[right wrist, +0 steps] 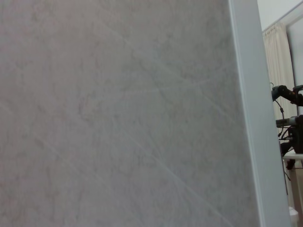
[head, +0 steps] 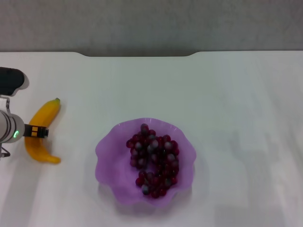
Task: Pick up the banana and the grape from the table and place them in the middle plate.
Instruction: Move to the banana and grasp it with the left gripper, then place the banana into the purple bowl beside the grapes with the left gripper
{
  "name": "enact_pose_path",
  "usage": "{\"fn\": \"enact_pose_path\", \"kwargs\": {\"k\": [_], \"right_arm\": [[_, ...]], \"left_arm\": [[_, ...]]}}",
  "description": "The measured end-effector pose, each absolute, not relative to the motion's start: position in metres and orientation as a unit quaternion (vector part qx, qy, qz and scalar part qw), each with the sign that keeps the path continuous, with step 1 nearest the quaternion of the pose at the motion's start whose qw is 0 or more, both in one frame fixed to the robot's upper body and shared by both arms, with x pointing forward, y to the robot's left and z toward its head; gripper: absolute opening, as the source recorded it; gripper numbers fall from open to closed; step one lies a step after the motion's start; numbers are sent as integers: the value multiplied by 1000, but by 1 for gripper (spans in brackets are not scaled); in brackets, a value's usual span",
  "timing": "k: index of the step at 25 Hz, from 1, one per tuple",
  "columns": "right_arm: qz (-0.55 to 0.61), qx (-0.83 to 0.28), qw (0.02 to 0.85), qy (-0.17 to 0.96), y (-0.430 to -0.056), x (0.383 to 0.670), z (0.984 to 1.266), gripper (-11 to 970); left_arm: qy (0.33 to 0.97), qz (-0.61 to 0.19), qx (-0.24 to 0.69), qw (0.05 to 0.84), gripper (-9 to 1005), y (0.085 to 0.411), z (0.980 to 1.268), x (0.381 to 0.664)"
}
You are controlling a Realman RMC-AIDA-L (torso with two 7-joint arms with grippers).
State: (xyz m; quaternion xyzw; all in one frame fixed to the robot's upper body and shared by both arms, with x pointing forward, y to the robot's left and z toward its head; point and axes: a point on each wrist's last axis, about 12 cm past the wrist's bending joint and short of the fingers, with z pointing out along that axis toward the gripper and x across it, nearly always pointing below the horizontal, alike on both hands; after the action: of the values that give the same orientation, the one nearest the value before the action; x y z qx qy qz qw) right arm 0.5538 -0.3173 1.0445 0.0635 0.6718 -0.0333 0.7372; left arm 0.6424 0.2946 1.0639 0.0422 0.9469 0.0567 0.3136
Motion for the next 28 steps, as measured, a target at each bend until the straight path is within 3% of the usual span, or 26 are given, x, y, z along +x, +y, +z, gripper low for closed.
{"fn": "enact_pose_path", "kwargs": {"k": [5, 20, 28], "right_arm": [[-35, 65, 736, 673, -318, 553, 1044, 894], [-39, 67, 734, 675, -321, 550, 1042, 894], [-40, 67, 734, 675, -321, 550, 1041, 894]], "left_arm": [[947, 55, 44, 315, 508, 293, 1064, 643], [925, 51, 46, 373, 505, 293, 1101, 654], [912, 34, 108, 395, 504, 273, 1125, 644]]}}
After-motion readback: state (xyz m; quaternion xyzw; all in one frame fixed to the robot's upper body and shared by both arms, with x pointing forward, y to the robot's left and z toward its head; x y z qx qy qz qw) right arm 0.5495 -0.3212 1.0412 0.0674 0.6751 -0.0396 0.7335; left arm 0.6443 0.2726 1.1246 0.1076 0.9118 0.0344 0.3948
